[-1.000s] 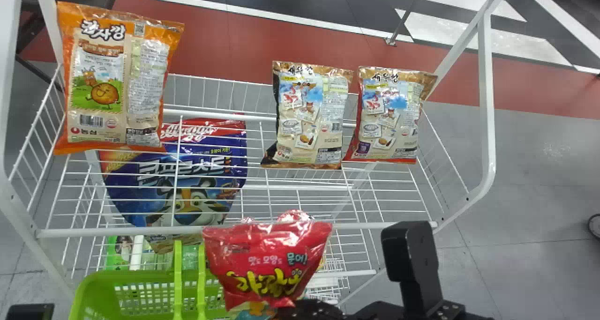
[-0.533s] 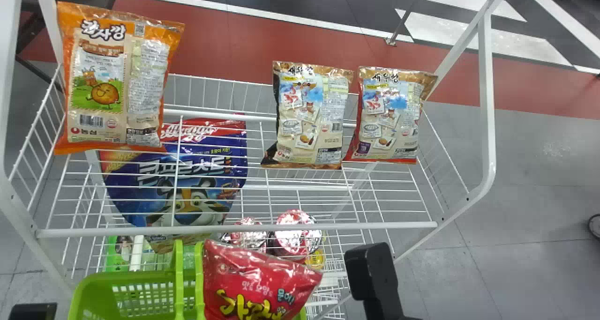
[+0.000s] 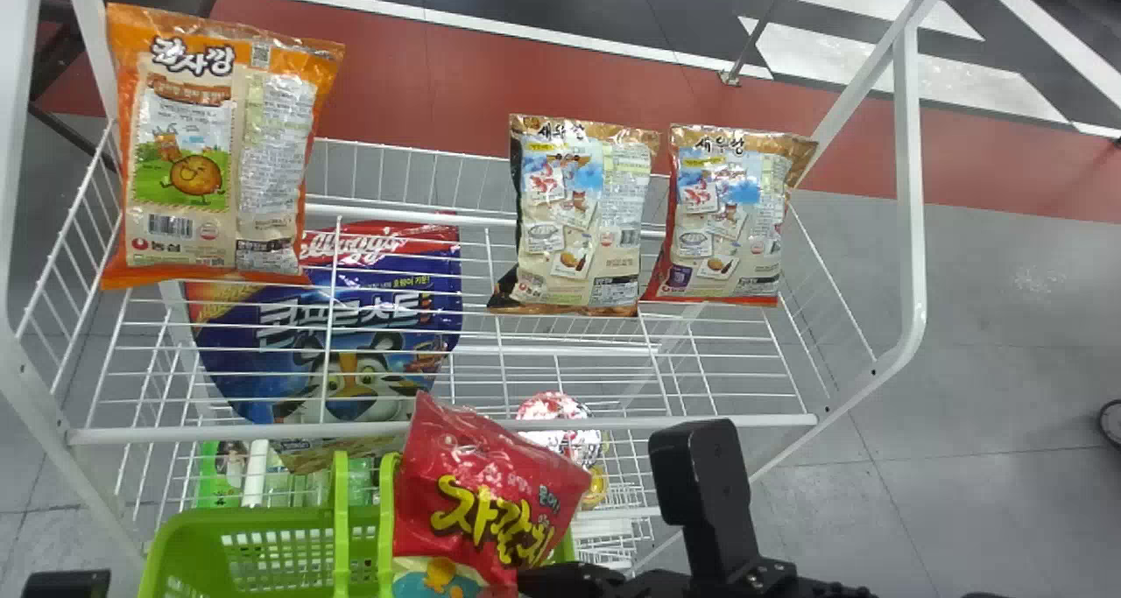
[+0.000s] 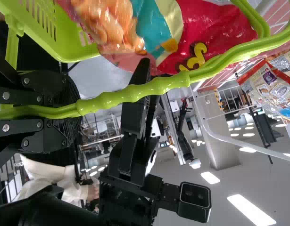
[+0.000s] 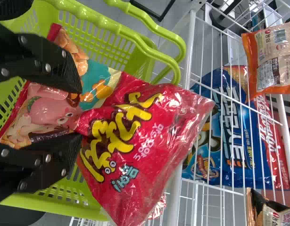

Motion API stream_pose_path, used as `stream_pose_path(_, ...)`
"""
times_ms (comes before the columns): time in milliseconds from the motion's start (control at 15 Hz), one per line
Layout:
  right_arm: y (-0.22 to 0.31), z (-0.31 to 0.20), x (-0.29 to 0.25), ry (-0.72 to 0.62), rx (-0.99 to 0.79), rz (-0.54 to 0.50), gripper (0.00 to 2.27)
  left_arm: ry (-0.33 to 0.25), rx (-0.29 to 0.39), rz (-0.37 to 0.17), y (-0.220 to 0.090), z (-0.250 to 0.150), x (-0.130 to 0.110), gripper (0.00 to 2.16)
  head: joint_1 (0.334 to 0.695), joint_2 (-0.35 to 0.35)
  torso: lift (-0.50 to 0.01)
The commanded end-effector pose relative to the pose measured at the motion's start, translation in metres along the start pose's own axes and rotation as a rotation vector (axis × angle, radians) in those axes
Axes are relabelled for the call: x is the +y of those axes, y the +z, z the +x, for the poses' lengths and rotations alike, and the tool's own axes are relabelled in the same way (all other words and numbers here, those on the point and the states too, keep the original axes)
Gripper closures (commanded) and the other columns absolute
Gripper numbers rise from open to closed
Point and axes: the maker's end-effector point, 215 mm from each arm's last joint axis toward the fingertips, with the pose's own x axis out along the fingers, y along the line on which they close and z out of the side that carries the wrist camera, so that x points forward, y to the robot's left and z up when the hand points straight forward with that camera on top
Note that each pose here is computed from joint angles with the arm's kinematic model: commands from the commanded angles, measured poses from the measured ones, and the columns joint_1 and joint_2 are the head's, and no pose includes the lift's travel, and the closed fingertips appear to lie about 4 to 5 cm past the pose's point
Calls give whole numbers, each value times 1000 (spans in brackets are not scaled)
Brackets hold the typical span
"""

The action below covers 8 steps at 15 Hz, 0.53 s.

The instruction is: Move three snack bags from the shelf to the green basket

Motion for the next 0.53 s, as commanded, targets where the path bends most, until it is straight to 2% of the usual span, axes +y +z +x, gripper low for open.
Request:
stream_pose_path(0,1,-7,6,5,-4,-11,53,-1,2,1,0,1,0,1953,695,-350,-48)
stream_pose_path(267,15,-34,5,-36,-59,-40,53,-1,4,3,0,2,0,1953,695,-350,-48)
stream_pose_path(467,10,-41,-35,-182,-50,-26,49,-4,5,4,0,3,-1,1953,695,-350,-48)
